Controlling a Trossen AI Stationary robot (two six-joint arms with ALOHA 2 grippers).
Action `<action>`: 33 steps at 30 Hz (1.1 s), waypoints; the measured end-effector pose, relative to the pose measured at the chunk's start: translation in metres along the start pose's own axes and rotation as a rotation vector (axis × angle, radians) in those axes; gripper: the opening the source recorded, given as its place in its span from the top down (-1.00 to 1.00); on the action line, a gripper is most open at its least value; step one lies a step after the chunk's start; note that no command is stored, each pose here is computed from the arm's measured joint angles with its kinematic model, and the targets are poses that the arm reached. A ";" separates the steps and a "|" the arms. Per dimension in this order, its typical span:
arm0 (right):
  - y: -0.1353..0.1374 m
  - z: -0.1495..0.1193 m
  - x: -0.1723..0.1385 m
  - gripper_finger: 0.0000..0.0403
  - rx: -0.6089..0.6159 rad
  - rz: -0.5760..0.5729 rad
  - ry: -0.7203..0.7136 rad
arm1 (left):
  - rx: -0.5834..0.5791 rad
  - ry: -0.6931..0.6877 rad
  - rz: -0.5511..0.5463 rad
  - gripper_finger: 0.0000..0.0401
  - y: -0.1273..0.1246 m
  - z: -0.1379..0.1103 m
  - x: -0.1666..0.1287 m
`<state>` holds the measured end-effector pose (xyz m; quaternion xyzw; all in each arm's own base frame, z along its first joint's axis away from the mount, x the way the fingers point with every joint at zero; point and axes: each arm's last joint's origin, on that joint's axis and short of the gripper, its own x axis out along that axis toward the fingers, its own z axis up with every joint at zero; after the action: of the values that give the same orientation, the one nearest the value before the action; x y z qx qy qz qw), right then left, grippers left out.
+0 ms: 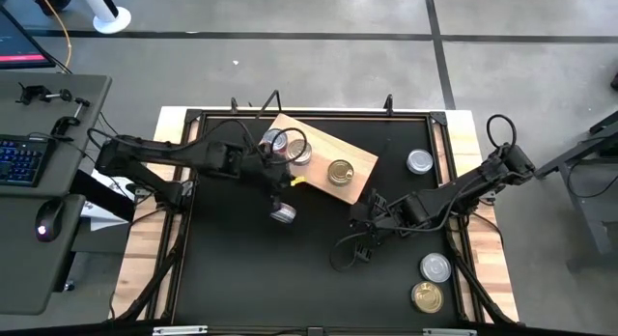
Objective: Stack canned seafood by type on shelf
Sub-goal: Stack the blue-pink tuna can on top of the blue-pink tuna can on the shelf
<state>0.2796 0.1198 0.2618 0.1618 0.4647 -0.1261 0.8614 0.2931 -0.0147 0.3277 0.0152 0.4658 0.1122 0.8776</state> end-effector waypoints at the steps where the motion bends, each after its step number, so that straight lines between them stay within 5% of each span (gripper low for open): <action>1: 0.000 0.000 0.000 1.00 0.004 0.000 0.000 | 0.068 0.037 -0.010 0.35 0.002 -0.002 0.002; 6: 0.000 0.000 0.000 1.00 0.061 0.000 0.001 | 0.304 0.204 -0.050 -0.09 0.002 -0.012 0.020; 13: 0.007 -0.008 -0.003 1.00 0.148 0.018 0.017 | 0.389 0.361 -0.236 -0.51 -0.021 -0.017 0.067; 19: 0.010 -0.011 -0.005 1.00 0.195 0.017 0.010 | 0.580 0.418 -0.185 -0.58 -0.036 -0.022 0.101; 33: 0.010 -0.012 -0.005 1.00 0.177 0.008 0.010 | 0.524 0.469 -0.200 -0.58 -0.044 -0.034 0.131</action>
<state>0.2715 0.1342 0.2612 0.2397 0.4555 -0.1622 0.8419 0.3441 -0.0326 0.1956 0.1679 0.6666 -0.0969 0.7198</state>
